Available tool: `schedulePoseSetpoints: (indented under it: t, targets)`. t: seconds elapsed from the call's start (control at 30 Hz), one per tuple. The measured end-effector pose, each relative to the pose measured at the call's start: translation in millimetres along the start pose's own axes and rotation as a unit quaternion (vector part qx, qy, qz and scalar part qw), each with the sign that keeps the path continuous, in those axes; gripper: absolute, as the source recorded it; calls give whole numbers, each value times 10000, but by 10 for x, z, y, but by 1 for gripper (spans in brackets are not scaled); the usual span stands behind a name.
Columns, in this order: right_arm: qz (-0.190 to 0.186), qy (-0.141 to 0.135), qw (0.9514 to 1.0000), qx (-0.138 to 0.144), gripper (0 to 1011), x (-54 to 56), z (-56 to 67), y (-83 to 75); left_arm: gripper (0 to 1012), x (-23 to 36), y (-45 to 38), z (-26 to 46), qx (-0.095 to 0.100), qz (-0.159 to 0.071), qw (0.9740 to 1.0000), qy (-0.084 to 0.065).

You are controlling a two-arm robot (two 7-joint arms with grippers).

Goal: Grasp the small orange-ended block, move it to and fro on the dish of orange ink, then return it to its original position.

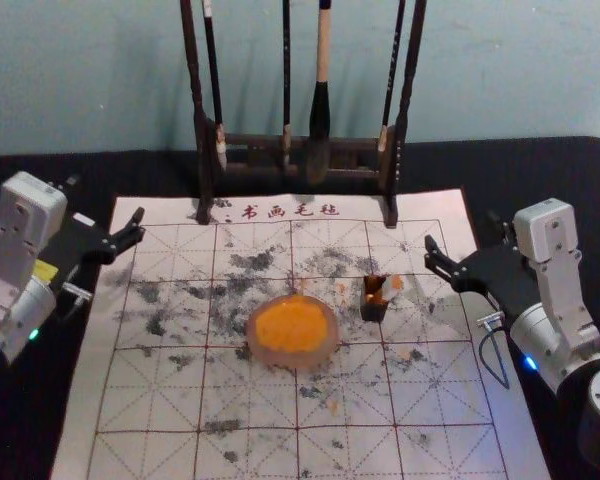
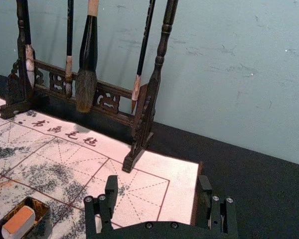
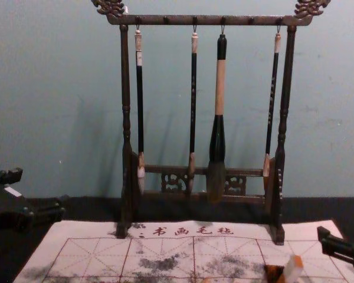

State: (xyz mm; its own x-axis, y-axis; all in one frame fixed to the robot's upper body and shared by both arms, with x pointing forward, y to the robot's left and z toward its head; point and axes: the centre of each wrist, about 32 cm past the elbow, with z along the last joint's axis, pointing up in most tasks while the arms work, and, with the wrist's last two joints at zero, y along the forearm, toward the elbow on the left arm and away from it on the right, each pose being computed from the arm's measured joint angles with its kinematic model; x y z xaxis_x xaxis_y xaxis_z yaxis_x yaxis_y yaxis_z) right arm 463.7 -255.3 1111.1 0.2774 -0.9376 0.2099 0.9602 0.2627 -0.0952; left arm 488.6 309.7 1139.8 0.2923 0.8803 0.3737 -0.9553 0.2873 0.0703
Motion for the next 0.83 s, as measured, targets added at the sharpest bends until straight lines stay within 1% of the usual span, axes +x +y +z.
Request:
schedulePoseSetpoints:
  t: [0.83]
  targets:
    - [-13,-1,10000,30,1000,2,8,-5,1001,0,0,0,0,0,10000,0]
